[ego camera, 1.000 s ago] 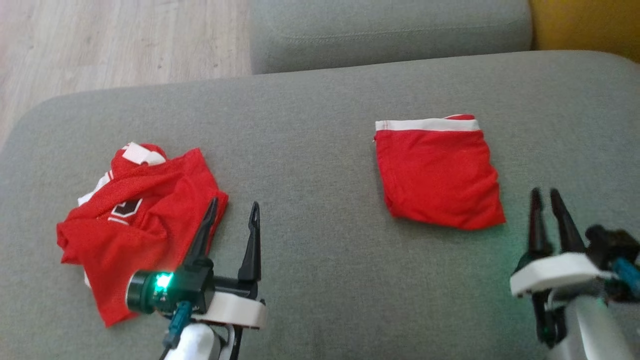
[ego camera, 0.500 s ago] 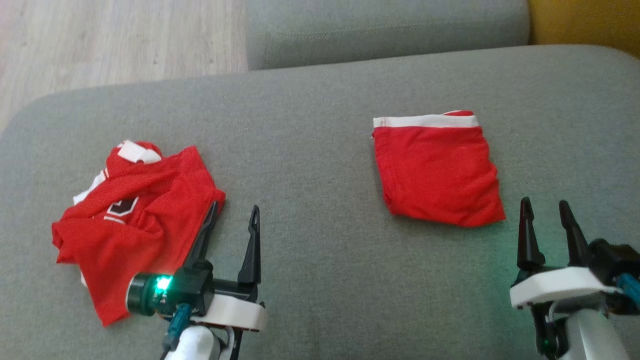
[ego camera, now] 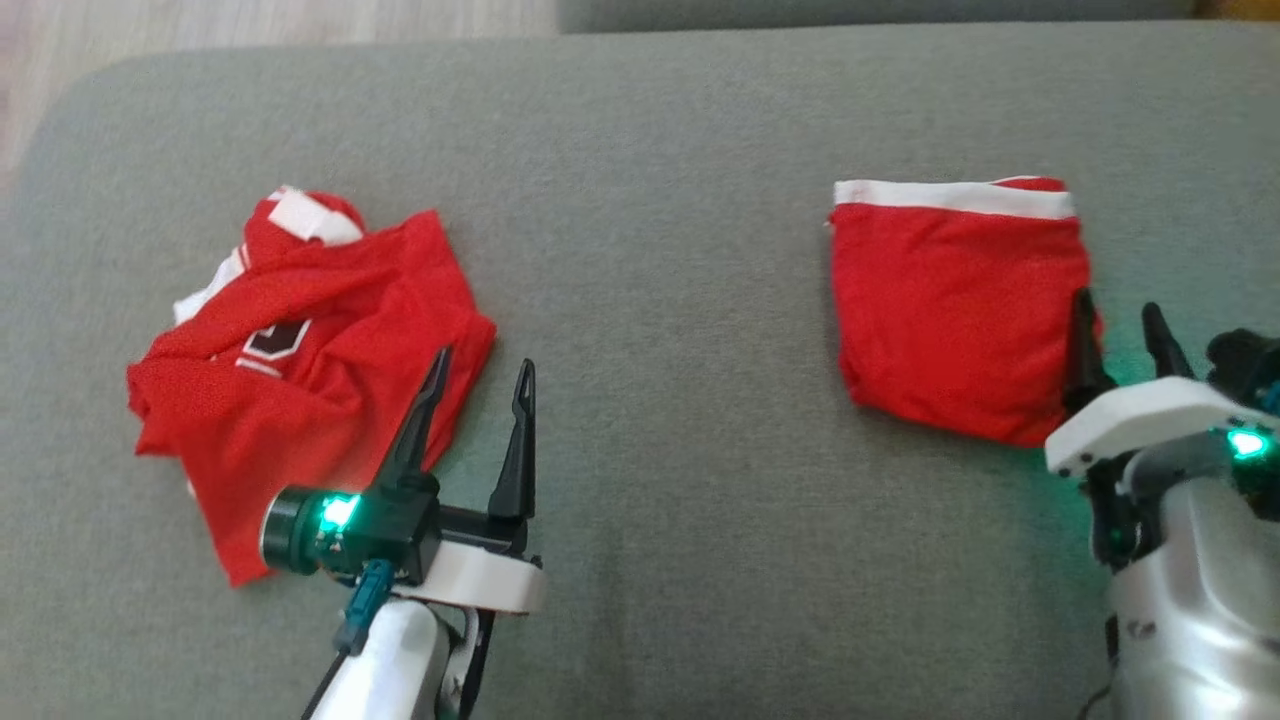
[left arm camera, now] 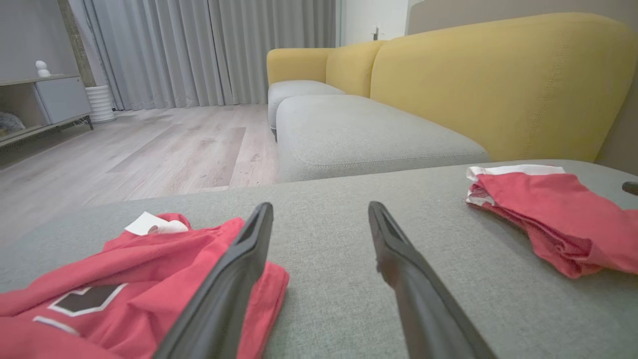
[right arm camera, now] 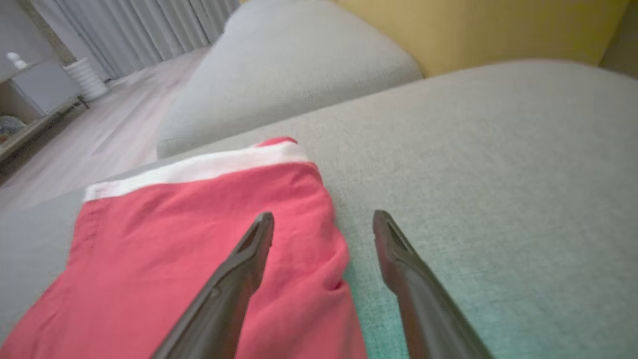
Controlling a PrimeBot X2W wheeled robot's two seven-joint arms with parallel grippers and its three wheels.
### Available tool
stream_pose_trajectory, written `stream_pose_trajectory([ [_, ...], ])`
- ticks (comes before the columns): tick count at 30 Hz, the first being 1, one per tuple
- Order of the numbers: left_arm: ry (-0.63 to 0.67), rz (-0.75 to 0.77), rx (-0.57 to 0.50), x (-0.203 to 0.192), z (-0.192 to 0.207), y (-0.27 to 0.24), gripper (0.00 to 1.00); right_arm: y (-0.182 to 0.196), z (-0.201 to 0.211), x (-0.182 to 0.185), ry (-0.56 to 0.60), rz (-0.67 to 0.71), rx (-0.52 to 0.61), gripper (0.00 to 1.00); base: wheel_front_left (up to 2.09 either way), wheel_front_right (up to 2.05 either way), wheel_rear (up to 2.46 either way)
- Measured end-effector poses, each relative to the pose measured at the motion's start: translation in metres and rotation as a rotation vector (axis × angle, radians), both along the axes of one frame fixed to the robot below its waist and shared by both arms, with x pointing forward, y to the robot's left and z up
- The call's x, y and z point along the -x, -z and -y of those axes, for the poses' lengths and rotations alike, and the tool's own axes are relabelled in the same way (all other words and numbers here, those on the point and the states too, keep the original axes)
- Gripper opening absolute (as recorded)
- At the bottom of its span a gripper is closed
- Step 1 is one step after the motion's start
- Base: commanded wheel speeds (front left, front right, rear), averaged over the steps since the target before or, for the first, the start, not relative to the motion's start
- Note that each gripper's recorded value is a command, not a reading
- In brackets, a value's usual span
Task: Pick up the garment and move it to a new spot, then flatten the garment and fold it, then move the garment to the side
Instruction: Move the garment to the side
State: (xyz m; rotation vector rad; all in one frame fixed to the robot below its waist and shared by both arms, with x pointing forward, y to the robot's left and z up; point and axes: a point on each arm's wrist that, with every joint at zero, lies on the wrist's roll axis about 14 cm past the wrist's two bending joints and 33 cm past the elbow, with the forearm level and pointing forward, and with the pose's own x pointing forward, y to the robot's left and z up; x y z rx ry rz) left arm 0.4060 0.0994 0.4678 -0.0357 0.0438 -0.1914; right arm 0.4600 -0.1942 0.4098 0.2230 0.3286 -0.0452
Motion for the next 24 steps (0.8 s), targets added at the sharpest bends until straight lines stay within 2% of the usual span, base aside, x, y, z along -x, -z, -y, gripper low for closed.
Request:
stream_pose_trajectory([
  [5,-0.027,-0.021,-0.005,-0.001,-0.009,0.008,1.0,0.03,-0.012,-0.013,-0.009,-0.128,-0.04,1.0,0.0,0.0,0.0],
  [12,-0.042,-0.032,-0.009,-0.003,-0.014,0.012,1.0,0.05,-0.032,-0.019,-0.103,-0.231,0.01,1.0,0.0,0.0,0.0],
  [13,-0.041,-0.032,-0.009,-0.004,-0.014,0.012,1.0,0.049,-0.033,-0.021,-0.113,-0.234,0.02,0.39,0.0,0.0,0.0],
  [14,-0.039,-0.031,-0.009,-0.004,-0.013,0.011,1.0,0.048,-0.034,-0.022,-0.124,-0.231,0.032,0.0,0.0,0.0,0.0],
  [19,-0.027,-0.019,-0.005,-0.005,-0.009,0.007,1.0,0.034,-0.035,-0.024,-0.189,-0.169,0.136,0.0,0.0,0.0,0.0],
  [24,-0.011,0.003,0.001,-0.007,-0.002,0.0,1.0,0.006,-0.011,-0.031,-0.233,-0.089,0.291,0.0,0.0,0.0,0.0],
])
